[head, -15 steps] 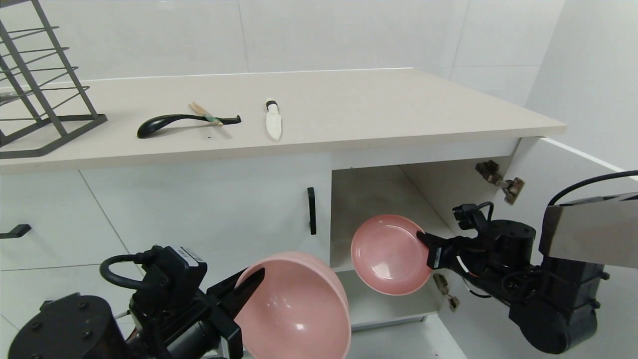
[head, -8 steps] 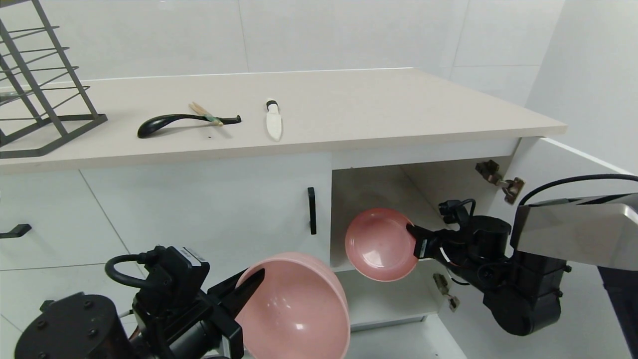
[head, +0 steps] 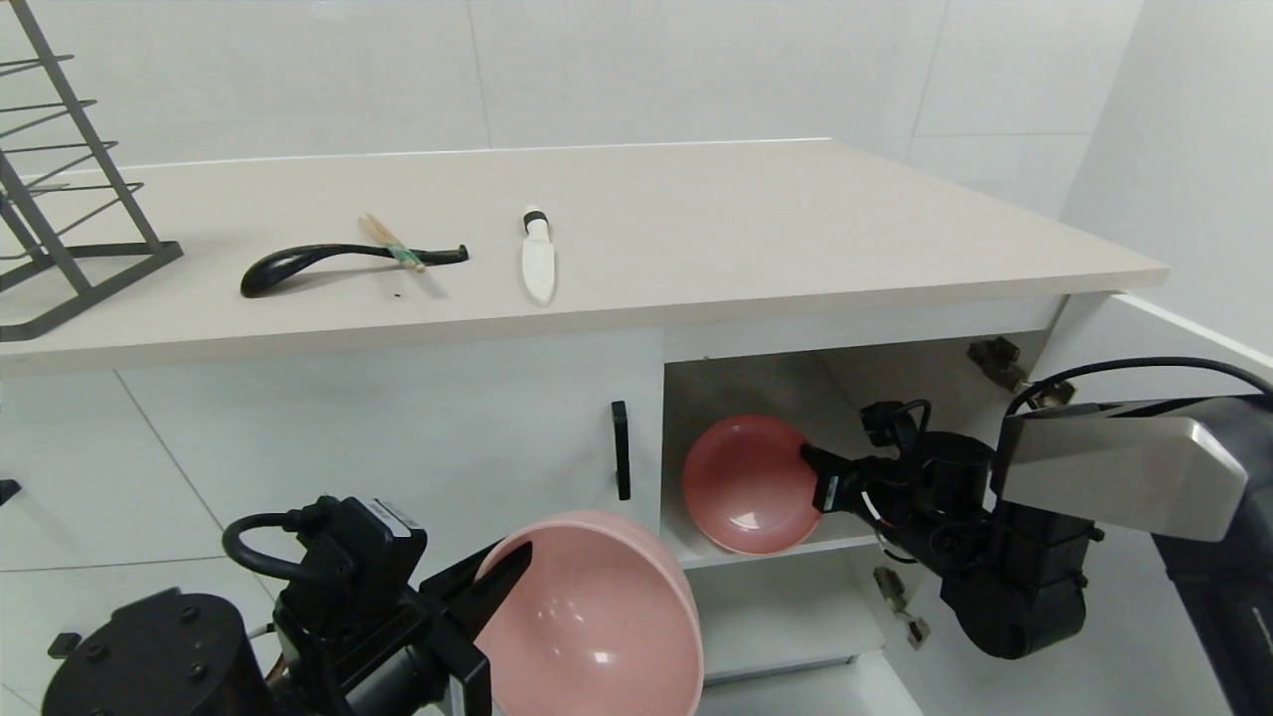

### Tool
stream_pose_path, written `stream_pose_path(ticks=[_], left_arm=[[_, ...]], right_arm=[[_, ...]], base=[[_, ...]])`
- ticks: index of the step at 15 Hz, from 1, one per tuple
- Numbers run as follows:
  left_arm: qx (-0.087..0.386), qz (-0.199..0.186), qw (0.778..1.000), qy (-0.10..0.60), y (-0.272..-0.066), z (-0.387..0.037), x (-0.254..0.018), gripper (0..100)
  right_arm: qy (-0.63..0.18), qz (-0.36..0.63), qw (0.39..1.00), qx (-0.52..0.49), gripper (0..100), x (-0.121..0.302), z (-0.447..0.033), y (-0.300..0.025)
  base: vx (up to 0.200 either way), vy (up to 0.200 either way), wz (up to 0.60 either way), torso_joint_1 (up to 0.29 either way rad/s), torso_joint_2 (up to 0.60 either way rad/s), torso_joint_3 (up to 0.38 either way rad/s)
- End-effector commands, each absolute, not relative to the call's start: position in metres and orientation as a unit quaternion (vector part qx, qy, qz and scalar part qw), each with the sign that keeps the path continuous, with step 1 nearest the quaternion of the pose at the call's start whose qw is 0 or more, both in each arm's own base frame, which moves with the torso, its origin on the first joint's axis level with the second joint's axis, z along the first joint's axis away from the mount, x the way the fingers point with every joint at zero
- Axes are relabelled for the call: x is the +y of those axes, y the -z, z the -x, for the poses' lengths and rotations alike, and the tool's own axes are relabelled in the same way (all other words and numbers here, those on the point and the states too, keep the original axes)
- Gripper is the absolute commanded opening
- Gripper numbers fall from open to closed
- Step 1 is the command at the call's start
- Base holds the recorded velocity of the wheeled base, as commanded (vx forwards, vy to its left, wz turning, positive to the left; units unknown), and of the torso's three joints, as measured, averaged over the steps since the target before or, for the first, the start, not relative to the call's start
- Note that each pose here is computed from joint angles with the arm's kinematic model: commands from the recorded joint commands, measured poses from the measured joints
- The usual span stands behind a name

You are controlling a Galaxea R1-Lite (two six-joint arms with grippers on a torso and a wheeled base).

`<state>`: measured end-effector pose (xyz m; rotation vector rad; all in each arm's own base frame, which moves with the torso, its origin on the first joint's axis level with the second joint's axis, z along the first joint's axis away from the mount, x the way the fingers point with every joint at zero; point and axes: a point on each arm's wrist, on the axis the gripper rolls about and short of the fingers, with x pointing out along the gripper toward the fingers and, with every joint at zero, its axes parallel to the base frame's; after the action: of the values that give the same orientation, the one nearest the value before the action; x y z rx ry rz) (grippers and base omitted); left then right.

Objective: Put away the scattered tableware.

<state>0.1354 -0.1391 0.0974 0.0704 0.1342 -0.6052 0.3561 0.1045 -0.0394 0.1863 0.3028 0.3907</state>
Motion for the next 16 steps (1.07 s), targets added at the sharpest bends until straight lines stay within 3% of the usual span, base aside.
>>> stream_pose_path(ticks=[1,16], left_arm=[[0.068,-0.036,0.952,0.297,-0.096,-0.136,-0.14,0],[0.091,-0.048,0.951,0.292,-0.086,-0.14,-0.142,0]], right_arm=[[-0.193,-0.093,0.965,0.15,0,0.105,-0.358,0.042],[-0.131,-0.192,0.961,0.151,0,0.107,-0.385,0.078]], base=[[0.0,0.0,0.0,0.0,0.0,0.0],[0.0,0.0,0.0,0.0,0.0,0.0]])
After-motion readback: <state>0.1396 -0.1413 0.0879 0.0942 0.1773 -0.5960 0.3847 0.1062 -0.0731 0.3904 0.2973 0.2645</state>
